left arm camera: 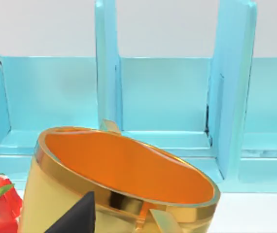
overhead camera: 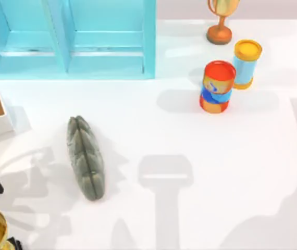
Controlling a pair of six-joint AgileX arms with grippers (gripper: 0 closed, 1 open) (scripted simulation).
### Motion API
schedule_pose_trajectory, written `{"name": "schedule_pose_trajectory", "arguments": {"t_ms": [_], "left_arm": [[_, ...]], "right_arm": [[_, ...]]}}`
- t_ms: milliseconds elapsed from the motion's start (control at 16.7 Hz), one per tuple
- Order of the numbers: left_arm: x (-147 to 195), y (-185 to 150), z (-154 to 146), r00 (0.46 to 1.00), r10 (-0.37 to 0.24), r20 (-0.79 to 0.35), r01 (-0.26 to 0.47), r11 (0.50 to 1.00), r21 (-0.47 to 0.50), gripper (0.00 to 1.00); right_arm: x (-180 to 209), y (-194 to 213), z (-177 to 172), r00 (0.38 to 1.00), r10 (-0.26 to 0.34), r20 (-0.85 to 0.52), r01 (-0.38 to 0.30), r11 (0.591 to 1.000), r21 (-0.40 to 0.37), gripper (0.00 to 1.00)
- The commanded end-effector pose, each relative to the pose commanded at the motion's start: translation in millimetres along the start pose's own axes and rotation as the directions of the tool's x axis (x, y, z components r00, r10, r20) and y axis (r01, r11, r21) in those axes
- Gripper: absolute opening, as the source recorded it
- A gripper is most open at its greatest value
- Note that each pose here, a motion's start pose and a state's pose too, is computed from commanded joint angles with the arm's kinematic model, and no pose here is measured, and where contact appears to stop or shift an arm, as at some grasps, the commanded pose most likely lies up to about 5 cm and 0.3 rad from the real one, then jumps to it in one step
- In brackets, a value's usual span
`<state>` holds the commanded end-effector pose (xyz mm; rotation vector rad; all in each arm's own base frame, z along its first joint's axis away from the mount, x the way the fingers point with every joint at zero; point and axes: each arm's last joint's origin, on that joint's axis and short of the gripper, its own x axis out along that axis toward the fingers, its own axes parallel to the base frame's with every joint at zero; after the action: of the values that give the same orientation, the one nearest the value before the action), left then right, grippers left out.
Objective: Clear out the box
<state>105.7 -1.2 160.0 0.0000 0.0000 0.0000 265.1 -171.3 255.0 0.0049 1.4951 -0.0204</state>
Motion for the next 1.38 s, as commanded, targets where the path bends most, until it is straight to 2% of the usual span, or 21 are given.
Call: {"name": "schedule_pose_trajectory", "arguments": {"t_ms": [240,540,720,900,1080,1200,1380], "left_arm": [[0,0,0,1.0,0.0,0.0,0.0,1.0,0.0,1.0],[0,0,0,1.0,0.0,0.0,0.0,1.0,0.0,1.0],[0,0,0,1.0,0.0,0.0,0.0,1.0,0.0,1.0],[0,0,0,1.0,0.0,0.0,0.0,1.0,0.0,1.0],[0,0,0,1.0,0.0,0.0,0.0,1.0,0.0,1.0],[0,0,0,1.0,0.0,0.0,0.0,1.0,0.0,1.0],[0,0,0,1.0,0.0,0.0,0.0,1.0,0.0,1.0]], "right_arm": [[-8,15,-8,0.997,0.005,-0.074,-0.006,1.0,-0.005,0.0],[-7,14,-7,0.997,0.009,-0.077,-0.009,1.0,0.0,0.0],[-3,30,5,0.997,-0.003,-0.083,0.003,1.0,-0.008,0.0],[3,74,27,0.998,-0.028,-0.053,0.027,0.999,-0.023,0.0],[13,147,44,1.0,-0.028,-0.006,0.027,0.997,-0.068,0.0],[24,192,44,1.0,-0.015,0.008,0.015,0.995,-0.095,0.0],[43,240,34,1.0,0.001,-0.002,-0.001,0.996,-0.084,0.0]]}}
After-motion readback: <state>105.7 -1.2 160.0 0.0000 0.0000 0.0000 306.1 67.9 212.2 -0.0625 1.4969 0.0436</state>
